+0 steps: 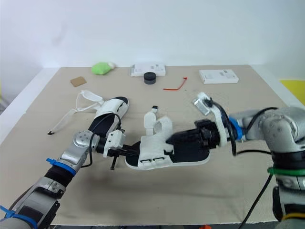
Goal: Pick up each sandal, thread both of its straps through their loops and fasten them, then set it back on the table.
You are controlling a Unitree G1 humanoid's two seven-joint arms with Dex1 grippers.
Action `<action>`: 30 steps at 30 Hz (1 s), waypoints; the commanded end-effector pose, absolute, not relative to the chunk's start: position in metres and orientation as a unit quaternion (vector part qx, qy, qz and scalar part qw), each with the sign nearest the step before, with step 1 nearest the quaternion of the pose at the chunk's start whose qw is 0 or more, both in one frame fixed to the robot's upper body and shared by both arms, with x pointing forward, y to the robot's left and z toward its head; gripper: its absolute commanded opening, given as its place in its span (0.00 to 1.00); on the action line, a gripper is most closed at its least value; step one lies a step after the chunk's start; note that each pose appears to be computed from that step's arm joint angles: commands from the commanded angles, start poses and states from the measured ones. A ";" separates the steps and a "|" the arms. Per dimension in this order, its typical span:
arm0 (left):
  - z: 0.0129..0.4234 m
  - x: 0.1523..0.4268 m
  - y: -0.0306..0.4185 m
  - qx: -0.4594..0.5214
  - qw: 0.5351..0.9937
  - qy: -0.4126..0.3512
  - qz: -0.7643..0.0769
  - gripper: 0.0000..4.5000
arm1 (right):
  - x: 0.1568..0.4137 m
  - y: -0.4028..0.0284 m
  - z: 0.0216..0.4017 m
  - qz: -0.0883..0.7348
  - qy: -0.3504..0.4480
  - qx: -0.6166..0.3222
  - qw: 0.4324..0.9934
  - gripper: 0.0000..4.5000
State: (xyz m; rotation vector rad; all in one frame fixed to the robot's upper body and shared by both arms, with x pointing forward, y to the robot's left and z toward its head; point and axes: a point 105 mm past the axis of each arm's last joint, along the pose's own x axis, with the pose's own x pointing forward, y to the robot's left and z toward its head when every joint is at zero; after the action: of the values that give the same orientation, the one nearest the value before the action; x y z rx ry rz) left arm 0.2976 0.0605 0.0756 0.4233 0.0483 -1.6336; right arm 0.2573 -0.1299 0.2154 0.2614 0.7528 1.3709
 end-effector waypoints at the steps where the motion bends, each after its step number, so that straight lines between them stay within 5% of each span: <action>1: -0.010 0.269 0.087 0.178 0.637 0.217 -0.718 0.00 | 0.273 -0.121 0.215 0.587 0.370 0.131 0.708 0.03; 5: -0.010 0.269 0.086 0.180 0.635 0.216 -0.719 0.00 | 0.295 -0.112 0.197 0.532 0.430 0.127 0.718 0.03; 15: -0.010 0.270 0.084 0.180 0.637 0.212 -0.719 0.00 | 0.291 -0.123 0.171 0.481 0.513 0.084 0.705 0.03; 30: -0.013 0.269 0.080 0.174 0.640 0.212 -0.718 0.00 | 0.289 -0.100 0.193 0.520 0.514 0.095 0.676 0.03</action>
State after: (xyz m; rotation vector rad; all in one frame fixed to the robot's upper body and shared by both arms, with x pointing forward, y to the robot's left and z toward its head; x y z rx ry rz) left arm 0.2991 0.0576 0.0754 0.4115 0.0464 -1.6313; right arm 0.2890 -0.1063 0.1805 0.2131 1.1844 1.1355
